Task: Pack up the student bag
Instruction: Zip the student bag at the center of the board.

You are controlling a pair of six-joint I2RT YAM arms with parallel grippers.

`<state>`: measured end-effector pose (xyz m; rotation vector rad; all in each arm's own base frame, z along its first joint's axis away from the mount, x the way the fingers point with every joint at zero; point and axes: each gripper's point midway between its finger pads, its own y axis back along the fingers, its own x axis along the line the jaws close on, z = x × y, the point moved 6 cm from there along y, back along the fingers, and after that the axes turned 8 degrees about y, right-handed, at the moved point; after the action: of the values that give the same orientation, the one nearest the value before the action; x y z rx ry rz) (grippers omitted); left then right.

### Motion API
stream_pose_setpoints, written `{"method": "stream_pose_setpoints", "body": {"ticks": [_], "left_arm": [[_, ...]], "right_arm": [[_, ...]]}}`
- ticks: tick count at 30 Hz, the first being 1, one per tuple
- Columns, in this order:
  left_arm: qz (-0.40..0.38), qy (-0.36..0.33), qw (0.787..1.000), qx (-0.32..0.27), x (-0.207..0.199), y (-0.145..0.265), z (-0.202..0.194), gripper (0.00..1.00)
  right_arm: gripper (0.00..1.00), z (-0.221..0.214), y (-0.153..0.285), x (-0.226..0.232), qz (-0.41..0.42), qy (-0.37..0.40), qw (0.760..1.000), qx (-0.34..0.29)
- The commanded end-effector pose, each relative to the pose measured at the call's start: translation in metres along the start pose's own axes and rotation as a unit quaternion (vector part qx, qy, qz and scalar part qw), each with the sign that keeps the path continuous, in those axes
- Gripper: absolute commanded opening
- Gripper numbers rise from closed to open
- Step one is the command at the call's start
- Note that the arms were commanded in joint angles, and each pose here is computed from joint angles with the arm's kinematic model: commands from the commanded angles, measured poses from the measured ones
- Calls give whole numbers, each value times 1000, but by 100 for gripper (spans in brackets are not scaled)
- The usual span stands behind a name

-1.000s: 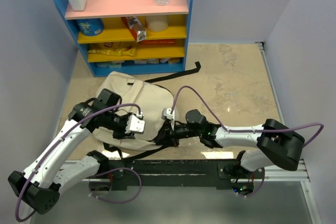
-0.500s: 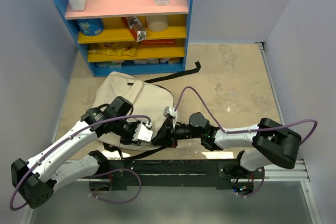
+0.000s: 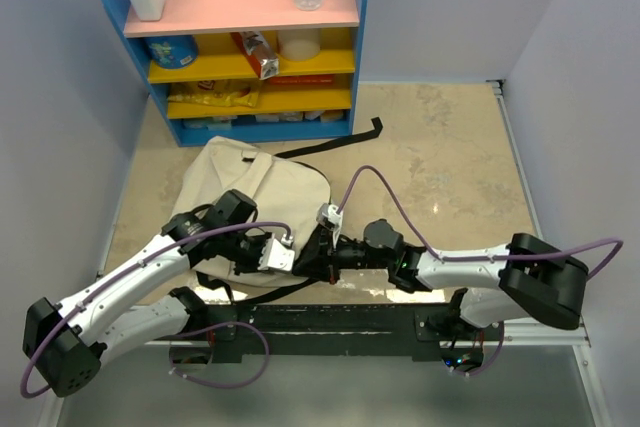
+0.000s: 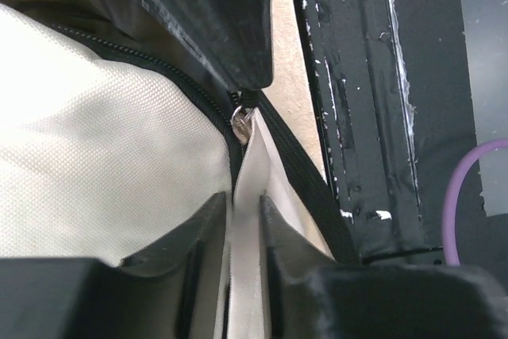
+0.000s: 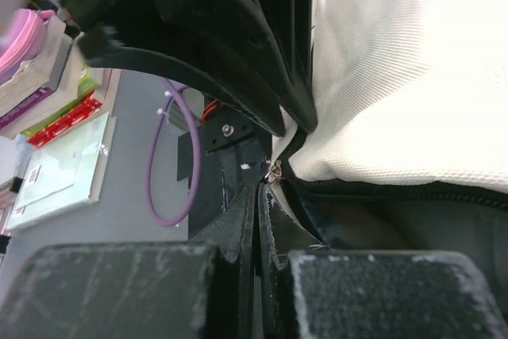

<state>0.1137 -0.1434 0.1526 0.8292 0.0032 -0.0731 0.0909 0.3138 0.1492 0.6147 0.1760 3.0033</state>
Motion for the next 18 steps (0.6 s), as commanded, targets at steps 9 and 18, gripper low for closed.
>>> {"method": "stream_pose_setpoints", "body": {"ticks": [9, 18], "left_arm": [[11, -9, 1000, -7, 0, -2, -2, 10], [16, -14, 1000, -7, 1, 1, 1, 10]], "right_arm": [[0, 28, 10, 18, -119, 63, 990, -30], [0, 36, -4, 25, -195, 66, 979, 12]]}}
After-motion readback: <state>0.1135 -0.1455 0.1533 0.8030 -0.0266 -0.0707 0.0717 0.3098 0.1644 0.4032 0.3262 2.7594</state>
